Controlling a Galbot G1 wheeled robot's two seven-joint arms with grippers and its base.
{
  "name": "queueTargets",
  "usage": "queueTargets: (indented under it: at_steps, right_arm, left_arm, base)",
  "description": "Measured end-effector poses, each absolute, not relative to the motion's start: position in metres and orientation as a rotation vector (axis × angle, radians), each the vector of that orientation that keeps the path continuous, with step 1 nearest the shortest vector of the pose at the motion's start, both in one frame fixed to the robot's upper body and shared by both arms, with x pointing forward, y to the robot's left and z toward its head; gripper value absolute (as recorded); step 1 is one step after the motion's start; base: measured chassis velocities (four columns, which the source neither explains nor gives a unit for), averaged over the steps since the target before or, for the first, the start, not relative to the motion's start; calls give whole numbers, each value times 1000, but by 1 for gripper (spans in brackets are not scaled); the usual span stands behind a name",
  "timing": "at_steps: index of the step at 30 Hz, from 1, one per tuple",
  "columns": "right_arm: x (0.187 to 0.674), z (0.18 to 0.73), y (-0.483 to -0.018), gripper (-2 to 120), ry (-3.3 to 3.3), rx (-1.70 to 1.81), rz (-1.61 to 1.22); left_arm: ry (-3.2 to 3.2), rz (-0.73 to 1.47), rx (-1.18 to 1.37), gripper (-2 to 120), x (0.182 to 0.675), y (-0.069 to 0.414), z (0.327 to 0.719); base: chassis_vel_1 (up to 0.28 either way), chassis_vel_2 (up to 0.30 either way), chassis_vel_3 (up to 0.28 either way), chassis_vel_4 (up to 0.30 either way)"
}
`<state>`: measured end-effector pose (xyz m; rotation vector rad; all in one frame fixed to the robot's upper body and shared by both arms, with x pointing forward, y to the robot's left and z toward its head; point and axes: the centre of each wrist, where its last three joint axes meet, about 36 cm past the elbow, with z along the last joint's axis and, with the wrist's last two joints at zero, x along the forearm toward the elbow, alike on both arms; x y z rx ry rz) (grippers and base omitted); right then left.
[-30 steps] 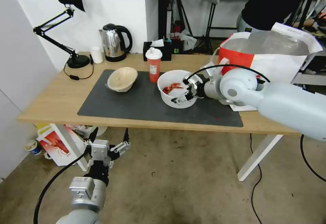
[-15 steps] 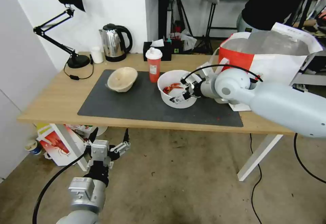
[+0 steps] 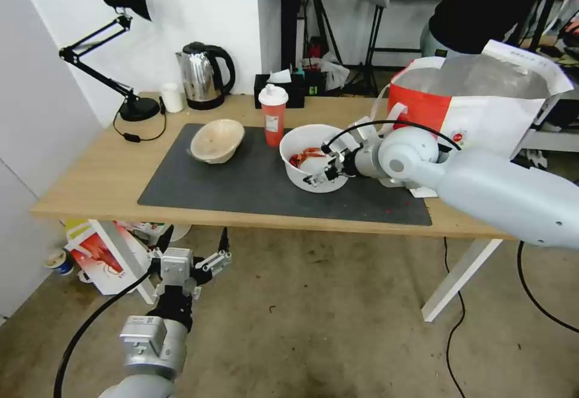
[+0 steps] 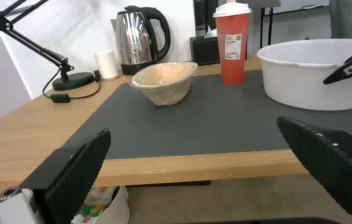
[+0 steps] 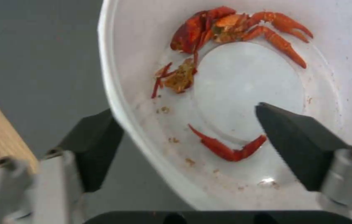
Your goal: Pick up the trash from the table and place it into the takeout bag.
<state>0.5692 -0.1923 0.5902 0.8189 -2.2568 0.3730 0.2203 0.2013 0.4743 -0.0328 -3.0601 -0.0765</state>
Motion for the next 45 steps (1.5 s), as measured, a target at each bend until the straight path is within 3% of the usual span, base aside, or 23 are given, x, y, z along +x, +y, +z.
queueTargets:
  at_steps: [18, 21, 45]
  right_arm:
    - [570, 583, -185, 7, -2252, 814, 365]
    - [571, 583, -183, 0, -2254, 817, 364]
    - [571, 609, -161, 0, -2279, 896, 361]
  left_arm:
    - [-3070, -82, -38, 100, 219, 202, 478]
    - [-3071, -87, -37, 100, 219, 203, 478]
    - [-3088, -98, -11, 100, 220, 204, 477]
  base:
    - [0, 0, 0, 0]
    - [0, 0, 0, 0]
    - [0, 0, 0, 0]
